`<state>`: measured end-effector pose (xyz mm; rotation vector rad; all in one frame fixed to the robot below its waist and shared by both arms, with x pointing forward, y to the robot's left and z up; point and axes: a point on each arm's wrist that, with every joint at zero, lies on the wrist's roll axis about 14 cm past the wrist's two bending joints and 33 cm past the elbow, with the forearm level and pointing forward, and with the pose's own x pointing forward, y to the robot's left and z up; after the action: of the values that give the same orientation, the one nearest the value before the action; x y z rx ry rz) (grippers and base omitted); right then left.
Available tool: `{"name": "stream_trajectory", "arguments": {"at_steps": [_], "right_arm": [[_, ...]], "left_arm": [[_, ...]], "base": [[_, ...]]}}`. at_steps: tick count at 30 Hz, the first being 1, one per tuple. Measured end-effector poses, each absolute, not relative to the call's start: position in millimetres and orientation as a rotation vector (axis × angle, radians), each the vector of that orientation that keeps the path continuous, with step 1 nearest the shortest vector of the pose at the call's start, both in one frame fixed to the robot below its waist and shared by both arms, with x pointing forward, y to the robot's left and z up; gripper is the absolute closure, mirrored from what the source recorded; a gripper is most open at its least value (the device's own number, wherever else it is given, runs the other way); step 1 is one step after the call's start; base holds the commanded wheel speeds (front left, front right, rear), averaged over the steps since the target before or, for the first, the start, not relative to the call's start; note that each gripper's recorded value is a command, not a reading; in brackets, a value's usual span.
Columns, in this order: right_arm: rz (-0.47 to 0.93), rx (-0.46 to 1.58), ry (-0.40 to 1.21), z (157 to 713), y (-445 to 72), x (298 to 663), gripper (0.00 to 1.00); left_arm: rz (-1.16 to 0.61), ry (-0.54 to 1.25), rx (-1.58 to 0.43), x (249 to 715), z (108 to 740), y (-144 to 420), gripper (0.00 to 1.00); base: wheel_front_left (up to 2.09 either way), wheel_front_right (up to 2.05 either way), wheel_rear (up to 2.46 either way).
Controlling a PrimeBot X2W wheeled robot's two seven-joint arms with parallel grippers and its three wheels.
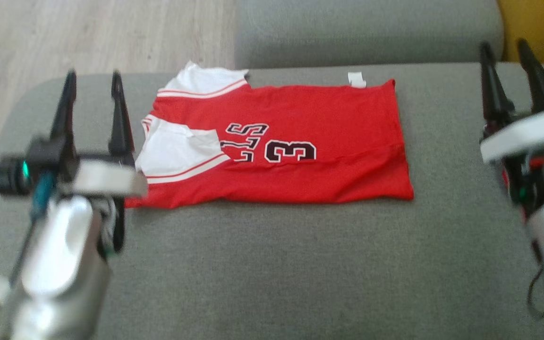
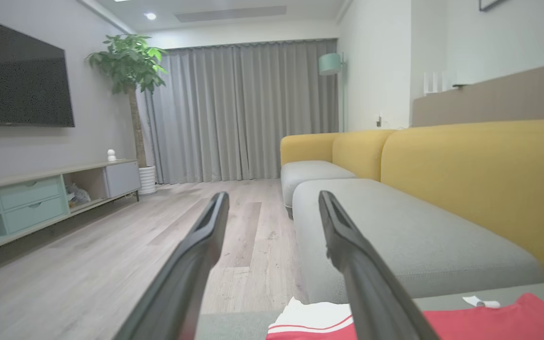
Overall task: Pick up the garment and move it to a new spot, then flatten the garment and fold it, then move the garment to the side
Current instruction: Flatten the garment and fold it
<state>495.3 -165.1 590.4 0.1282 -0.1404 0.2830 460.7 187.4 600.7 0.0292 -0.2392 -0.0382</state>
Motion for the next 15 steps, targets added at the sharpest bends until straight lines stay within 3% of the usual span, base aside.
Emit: {"name": "stream_trajectory", "arguments": {"at_steps": [3, 9, 15], "right_arm": [[0.235, 0.143, -0.200, 587.0, -167.7, 468.8, 0.00], [0.166, 0.178, -0.129, 531.4, -155.9, 404.1, 0.00], [0.119, 0.191, -0.125, 523.4, -160.1, 379.2, 0.00]], "left_arm": [[0.004, -0.267, -0.034, 431.4, 596.9, 189.0, 0.00], [0.075, -0.195, -0.121, 382.2, 555.9, 195.8, 0.00], [0.088, -0.093, -0.143, 360.3, 515.9, 192.9, 0.00]], "base": [[0.00, 0.00, 0.00], [0.00, 0.00, 0.00], [0.00, 0.00, 0.00]]}}
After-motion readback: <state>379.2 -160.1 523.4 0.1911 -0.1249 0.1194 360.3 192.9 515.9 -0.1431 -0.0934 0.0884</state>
